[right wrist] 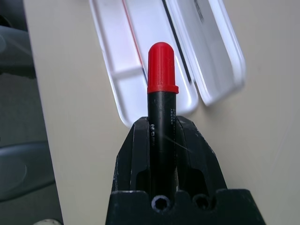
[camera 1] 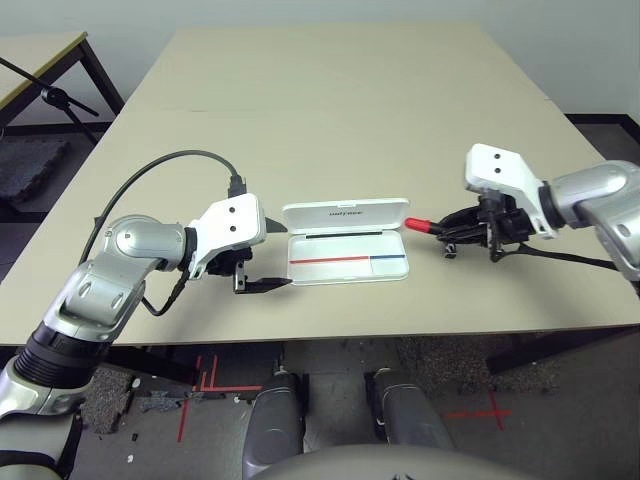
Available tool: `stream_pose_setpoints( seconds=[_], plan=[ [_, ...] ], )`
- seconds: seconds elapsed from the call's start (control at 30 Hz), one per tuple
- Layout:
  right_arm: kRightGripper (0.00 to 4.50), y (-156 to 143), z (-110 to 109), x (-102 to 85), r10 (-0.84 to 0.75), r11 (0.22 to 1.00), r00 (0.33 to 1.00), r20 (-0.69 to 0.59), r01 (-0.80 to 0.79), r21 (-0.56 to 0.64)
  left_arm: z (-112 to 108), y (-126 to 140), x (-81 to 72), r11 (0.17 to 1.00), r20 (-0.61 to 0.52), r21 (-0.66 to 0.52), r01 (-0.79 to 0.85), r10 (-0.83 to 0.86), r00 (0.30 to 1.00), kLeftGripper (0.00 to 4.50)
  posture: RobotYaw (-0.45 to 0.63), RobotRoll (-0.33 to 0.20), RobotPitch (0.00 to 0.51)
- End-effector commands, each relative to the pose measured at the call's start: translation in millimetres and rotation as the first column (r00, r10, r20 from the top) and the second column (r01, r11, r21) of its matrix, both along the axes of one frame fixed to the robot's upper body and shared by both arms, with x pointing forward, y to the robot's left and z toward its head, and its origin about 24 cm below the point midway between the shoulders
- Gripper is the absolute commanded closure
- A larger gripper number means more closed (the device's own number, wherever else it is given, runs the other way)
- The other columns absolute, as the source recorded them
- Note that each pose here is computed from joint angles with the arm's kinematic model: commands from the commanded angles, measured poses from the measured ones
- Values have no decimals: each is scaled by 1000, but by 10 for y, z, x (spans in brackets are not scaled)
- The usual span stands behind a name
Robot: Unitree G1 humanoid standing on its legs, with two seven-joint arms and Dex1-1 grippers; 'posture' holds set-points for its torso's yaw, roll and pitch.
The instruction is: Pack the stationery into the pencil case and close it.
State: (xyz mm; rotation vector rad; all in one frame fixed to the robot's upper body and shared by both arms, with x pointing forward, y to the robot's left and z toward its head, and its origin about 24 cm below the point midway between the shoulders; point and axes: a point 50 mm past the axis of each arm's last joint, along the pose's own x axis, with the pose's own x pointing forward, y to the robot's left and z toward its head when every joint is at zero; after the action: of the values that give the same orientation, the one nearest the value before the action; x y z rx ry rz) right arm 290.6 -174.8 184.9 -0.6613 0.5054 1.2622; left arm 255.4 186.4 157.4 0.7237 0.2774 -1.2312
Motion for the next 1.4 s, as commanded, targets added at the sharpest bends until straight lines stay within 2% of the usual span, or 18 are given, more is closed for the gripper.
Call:
stream_pose_setpoints(
  seconds=[0.03, 0.33, 0.57, 0.93, 1.07, 1.4],
  plan=[
    [3980, 187, -44, -15, 58, 998, 998, -12, -58, -14, 8, 12, -10, 1000, 9, 11, -14, 14, 1000, 0, -13, 0, 94],
    [3980, 549, -207, -52, 150, 989, 989, -14, -150, -20, -34, 36, -35, 999, 3, 40, -26, 26, 1000, 0, 10, 0, 80],
    [3980, 825, -344, 8, 202, 979, 979, 2, -202, 0, 16, 53, -19, 998, 22, 46, -34, 33, 999, 0, 32, 0, 67],
    [3980, 987, -376, 116, 201, 979, 974, 102, -202, 5, 9, 61, -51, 998, 21, 48, -45, 44, 999, 0, 37, 0, 85],
    [3980, 1028, -434, 94, 224, 974, 968, 117, -225, -5, -24, 51, -79, 997, 12, 67, -34, 34, 999, 0, 40, 0, 79],
    [3980, 1043, -510, 208, 214, 977, 954, 211, -209, -46, 3, 39, -55, 997, 31, 64, -40, 38, 999, 0, 46, 0, 72]
  ],
)
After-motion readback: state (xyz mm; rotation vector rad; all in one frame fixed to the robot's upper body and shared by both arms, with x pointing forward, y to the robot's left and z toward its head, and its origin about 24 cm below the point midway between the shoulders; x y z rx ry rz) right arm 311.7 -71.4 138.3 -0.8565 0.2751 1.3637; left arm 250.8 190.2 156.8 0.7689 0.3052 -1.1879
